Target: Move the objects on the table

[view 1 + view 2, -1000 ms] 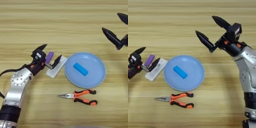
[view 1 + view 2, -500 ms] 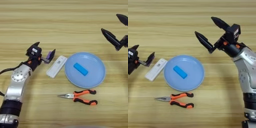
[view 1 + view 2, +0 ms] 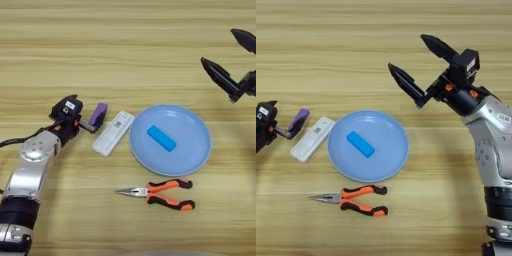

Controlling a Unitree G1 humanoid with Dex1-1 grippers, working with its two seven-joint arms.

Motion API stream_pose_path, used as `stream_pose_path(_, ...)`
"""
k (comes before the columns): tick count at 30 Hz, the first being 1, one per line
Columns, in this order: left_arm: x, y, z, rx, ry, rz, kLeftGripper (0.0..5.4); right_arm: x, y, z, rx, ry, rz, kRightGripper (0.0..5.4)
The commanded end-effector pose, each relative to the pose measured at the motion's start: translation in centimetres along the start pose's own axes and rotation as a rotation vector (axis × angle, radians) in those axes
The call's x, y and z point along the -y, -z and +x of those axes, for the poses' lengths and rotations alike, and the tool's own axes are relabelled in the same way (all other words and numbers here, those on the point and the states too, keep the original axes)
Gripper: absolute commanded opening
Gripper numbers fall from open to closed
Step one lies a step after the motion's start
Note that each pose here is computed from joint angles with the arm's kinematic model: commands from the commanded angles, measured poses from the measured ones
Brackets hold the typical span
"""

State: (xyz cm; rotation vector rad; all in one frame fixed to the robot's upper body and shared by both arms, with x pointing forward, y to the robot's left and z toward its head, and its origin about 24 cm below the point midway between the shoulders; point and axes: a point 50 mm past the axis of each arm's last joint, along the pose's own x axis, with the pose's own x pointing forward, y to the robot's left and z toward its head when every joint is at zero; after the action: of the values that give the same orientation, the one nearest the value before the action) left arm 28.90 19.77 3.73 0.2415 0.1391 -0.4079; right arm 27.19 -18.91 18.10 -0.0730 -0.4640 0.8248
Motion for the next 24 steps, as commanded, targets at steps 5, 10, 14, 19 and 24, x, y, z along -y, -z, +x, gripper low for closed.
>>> stream_pose_path(5,-0.1,0.4,0.4,-0.043,0.016,0.039,5.36,-0.3,-0.3,0.1,0.007,-0.016,-0.012,5.40)
stream_pose_path(10,0.2,0.7,0.4,-0.066,0.027,0.055,5.36,-0.4,-0.5,0.1,0.011,-0.019,-0.013,5.40)
stream_pose_path(14,0.3,1.0,0.5,-0.083,0.035,0.069,5.36,-0.5,-0.5,0.1,0.013,-0.021,-0.014,5.40)
stream_pose_path(19,1.0,1.6,0.6,-0.110,0.048,0.074,5.36,-0.6,-0.7,0.2,0.019,-0.024,-0.013,5.40)
stream_pose_path(24,1.4,2.2,0.6,-0.136,0.046,0.059,5.36,-0.7,-0.7,0.2,0.022,-0.027,-0.011,5.40)
